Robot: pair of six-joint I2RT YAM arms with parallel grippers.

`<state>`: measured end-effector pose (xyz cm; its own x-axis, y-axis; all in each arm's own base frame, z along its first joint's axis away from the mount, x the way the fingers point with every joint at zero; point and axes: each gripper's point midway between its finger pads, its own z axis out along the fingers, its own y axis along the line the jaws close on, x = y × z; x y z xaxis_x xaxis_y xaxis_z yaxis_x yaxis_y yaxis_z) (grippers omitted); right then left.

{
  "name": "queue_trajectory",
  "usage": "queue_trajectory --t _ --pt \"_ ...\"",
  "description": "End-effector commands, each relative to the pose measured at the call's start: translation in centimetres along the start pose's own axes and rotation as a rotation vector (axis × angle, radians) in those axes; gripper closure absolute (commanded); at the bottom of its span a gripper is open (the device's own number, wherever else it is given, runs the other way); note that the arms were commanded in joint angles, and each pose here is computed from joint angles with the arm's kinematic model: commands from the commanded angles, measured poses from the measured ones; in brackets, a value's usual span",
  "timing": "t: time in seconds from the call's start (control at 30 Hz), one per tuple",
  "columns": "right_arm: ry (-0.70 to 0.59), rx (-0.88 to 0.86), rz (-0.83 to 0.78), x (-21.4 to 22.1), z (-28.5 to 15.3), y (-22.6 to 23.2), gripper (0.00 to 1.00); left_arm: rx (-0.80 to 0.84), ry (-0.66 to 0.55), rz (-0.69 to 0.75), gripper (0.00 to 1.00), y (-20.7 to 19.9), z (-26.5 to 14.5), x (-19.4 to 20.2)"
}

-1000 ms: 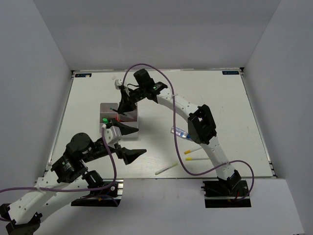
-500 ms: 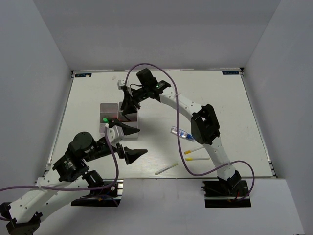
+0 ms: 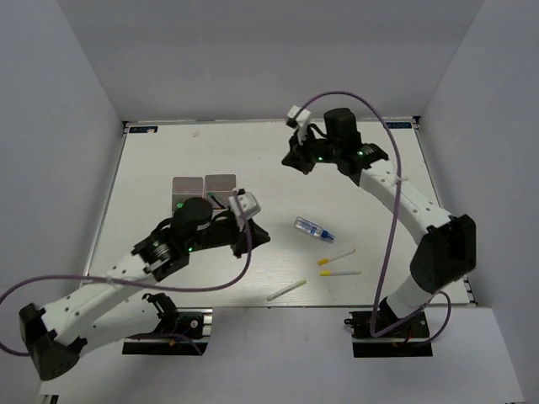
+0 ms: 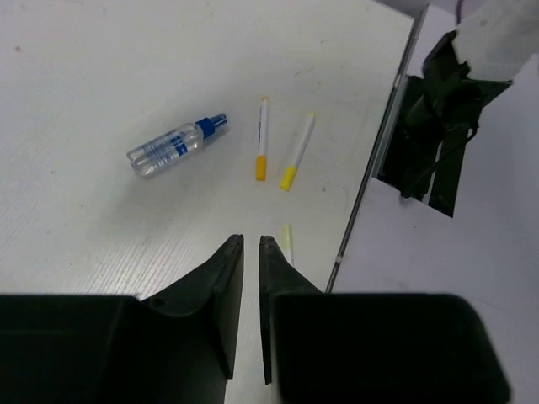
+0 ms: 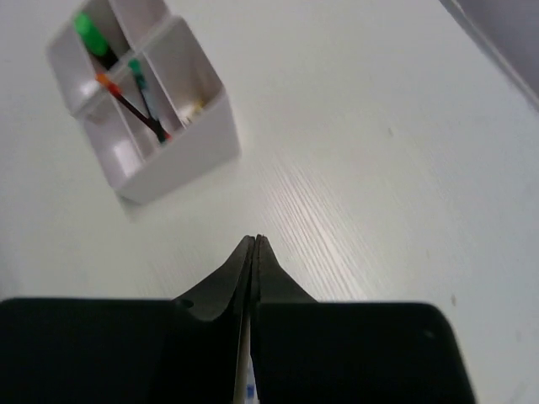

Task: Sort the stationery into containers
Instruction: Grab a piece of stationery with the left arm

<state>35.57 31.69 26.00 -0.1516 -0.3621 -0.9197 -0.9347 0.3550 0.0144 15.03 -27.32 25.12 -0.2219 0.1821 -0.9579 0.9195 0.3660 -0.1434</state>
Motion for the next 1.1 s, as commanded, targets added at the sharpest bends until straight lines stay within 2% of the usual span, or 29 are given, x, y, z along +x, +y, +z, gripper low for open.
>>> queue_trajectory --t 0.0,0.03,0.07,0.1,0.13,0.17,0.23,0.3,0.5,0.67,0.93,1.07 --pt "0.041 0.243 0.11 3.3 -2.7 -2.9 1.0 -0.018 0.11 -0.064 0.76 0.8 2.5 0.9" --pt "0.041 0.268 0.119 4.0 -3.7 -3.5 1.0 -0.035 0.128 -0.07 0.76 1.3 3.3 0.6" --pt "-0.013 0.287 0.094 2.3 -5.7 -2.8 0.95 -0.041 0.187 -0.111 0.73 1.5 4.0 1.7" --pt "0.028 0.32 0.143 5.4 -6.6 -3.5 0.8 -0.064 0.283 -0.151 0.53 2.4 5.6 4.1" --pt "-0.004 0.334 0.134 4.6 -7.8 -3.2 0.69 -0.072 0.311 -0.154 0.5 2.6 6.6 3.9" --pt "-0.009 0.343 0.141 5.1 -8.7 -2.7 0.53 -0.083 0.392 -0.181 0.48 2.7 7.0 5.7" --pt "-0.014 0.379 0.16 6.5 -10.5 -2.6 0.45 -0.086 0.513 -0.201 0.41 2.8 8.9 8.5" --pt "-0.039 0.442 0.163 6.1 -12.7 -2.9 0.44 -0.087 0.583 -0.205 0.36 2.5 9.5 10.5" --pt "0.001 0.491 0.227 9.5 -15.6 -2.3 0.44 -0.113 0.666 -0.154 0.29 0.9 11.5 12.0" --pt "-0.004 0.508 0.259 10.5 -16.8 -3.1 0.44 -0.165 0.777 -0.099 0.29 -0.7 12.1 15.2" --pt "-0.034 0.49 0.281 10.5 -17.6 -3.1 0.44 -0.248 0.852 -0.038 0.29 -1.4 12.9 17.5" --pt "-0.058 0.482 0.284 10.3 -18.3 -2.8 0.44 -0.232 0.86 -0.009 0.3 -2.6 13.8 17.9"
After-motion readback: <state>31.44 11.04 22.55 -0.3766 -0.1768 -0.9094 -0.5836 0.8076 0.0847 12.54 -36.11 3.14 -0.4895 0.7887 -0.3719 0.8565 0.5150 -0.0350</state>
